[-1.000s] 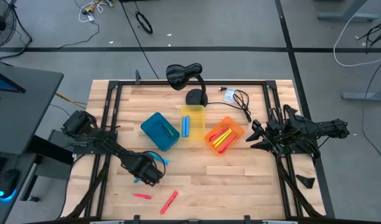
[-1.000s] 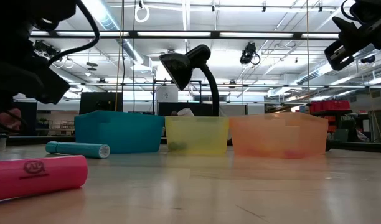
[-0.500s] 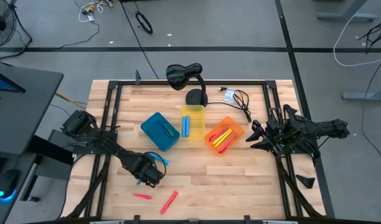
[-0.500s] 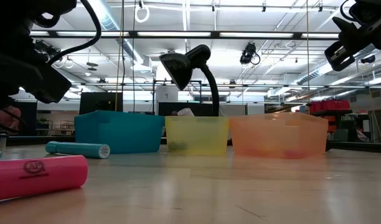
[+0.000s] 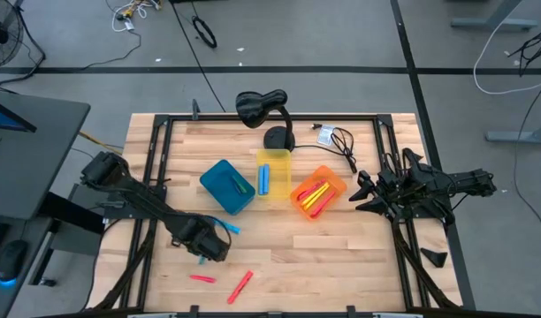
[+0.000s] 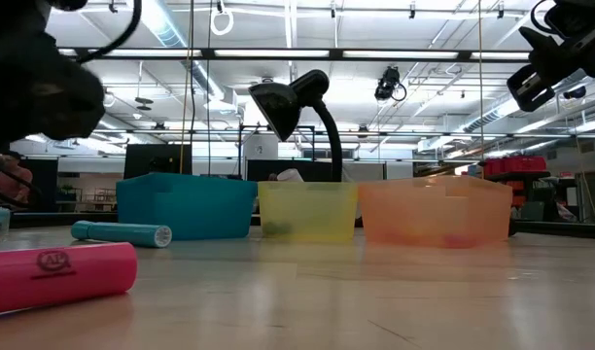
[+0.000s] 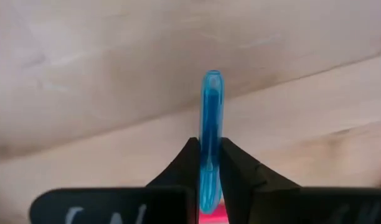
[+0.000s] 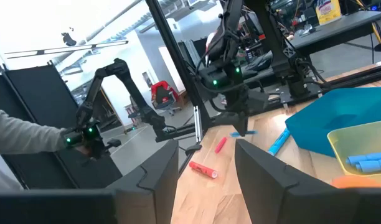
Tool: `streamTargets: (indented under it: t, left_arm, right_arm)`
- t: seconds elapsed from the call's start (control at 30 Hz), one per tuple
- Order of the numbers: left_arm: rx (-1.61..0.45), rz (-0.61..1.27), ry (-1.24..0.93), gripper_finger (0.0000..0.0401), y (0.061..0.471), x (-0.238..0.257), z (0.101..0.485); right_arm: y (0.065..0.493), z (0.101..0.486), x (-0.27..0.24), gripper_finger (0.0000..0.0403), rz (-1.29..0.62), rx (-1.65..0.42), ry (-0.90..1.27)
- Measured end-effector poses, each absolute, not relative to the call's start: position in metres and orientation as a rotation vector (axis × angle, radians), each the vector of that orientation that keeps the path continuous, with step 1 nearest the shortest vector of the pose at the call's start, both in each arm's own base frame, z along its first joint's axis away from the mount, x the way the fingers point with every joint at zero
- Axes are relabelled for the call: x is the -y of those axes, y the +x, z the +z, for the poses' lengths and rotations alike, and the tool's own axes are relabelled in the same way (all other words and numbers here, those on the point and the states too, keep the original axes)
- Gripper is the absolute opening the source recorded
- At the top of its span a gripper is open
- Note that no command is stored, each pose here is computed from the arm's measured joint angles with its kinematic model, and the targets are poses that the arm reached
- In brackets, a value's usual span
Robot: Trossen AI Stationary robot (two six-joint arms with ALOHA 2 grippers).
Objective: Pick & Place Markers
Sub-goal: Put the blue transparent pen into the blue bin
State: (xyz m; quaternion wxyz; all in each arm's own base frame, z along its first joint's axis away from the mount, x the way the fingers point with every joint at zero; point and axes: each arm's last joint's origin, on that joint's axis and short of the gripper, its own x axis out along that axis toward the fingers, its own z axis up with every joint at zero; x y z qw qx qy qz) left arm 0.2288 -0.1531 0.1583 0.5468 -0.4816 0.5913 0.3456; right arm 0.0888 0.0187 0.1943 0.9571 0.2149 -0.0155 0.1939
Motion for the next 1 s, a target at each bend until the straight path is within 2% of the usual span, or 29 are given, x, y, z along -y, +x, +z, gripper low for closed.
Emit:
streamTargets:
  t: [0.27, 0.37, 0.77, 1.0]
  left_arm:
    - [-1.169, 0.944, -1.444, 0.0038, 0.227, 0.149, 0.185]
    - [-1.129, 0.934, -1.519, 0.0038, 0.23, 0.145, 0.194]
    - [-0.909, 0.946, -1.554, 0.0039, 0.252, 0.125, 0.208]
    - [-0.906, 0.947, -1.556, 0.004, 0.252, 0.124, 0.208]
  right_arm:
    - [0.089, 0.194, -0.019, 0.016, 0.397, 0.027, 0.443]
    - [0.089, 0.194, -0.019, 0.016, 0.401, 0.026, 0.439]
    - [0.089, 0.194, -0.019, 0.016, 0.403, 0.05, 0.331]
    - [0.09, 0.191, -0.014, 0.016, 0.229, 0.046, 0.298]
